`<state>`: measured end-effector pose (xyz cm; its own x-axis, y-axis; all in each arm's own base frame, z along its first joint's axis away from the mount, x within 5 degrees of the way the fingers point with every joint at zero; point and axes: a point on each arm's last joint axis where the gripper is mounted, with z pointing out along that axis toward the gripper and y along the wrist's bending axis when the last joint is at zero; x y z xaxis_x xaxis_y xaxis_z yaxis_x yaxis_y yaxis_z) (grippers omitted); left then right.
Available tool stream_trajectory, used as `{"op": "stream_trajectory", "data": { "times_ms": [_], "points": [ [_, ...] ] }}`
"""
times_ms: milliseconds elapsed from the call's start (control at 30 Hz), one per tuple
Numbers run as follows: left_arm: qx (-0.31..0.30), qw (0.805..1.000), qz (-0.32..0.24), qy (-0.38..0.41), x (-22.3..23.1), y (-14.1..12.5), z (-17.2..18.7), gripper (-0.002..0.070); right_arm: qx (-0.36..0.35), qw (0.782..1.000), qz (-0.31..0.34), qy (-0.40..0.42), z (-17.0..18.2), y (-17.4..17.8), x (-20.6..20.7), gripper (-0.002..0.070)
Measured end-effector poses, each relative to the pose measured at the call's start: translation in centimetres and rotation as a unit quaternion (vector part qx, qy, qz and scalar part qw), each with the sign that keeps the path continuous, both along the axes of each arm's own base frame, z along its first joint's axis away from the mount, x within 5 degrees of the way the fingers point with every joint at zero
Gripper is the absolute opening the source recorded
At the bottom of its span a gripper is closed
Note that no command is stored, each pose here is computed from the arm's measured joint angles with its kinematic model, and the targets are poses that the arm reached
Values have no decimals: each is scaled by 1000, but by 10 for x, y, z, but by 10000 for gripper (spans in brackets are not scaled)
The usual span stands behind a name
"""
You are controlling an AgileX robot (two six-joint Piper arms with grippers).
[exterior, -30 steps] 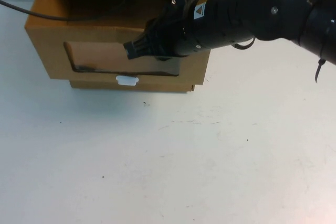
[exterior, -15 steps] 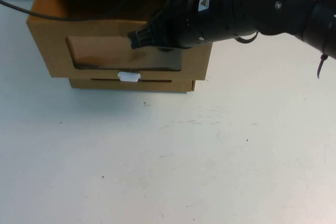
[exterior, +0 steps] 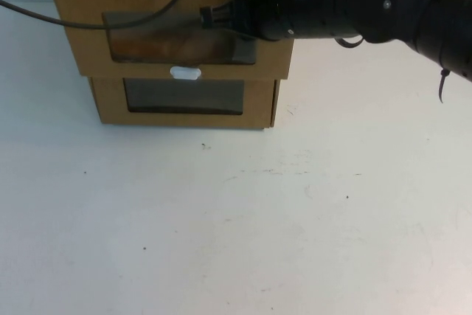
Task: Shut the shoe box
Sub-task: Close the shoe box with your right arm
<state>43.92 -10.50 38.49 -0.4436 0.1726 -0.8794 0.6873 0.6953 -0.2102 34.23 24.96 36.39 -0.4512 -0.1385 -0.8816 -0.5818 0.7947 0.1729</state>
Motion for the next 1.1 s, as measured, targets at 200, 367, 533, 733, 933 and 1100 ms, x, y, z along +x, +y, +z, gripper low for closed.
{"op": "stream_trajectory", "data": {
  "times_ms": [200, 367, 533, 733, 933, 1100],
  "points": [
    [-1, 1000, -2, 1, 0, 0, 0, -5, 21, 999, -21, -22, -7, -1, 15, -13],
    [0, 1000, -2, 2, 0, 0, 0, -5, 33, 998, -39, -36, -15, -3, 29, -13],
    [0, 1000, -2, 1, 0, 0, 0, -5, 47, 997, -47, -43, -19, -1, 33, -13],
    [-1, 1000, -2, 1, 0, 0, 0, -5, 57, 996, -55, -50, -24, 1, 40, -13],
    [-2, 1000, -4, 0, -1, -1, 2, -5, 54, 996, -57, -41, -22, 1, 53, -13],
    [13, 1000, -23, -8, -5, -1, 13, -5, 47, 997, -49, -28, -17, 0, 50, -13]
  ]
}}
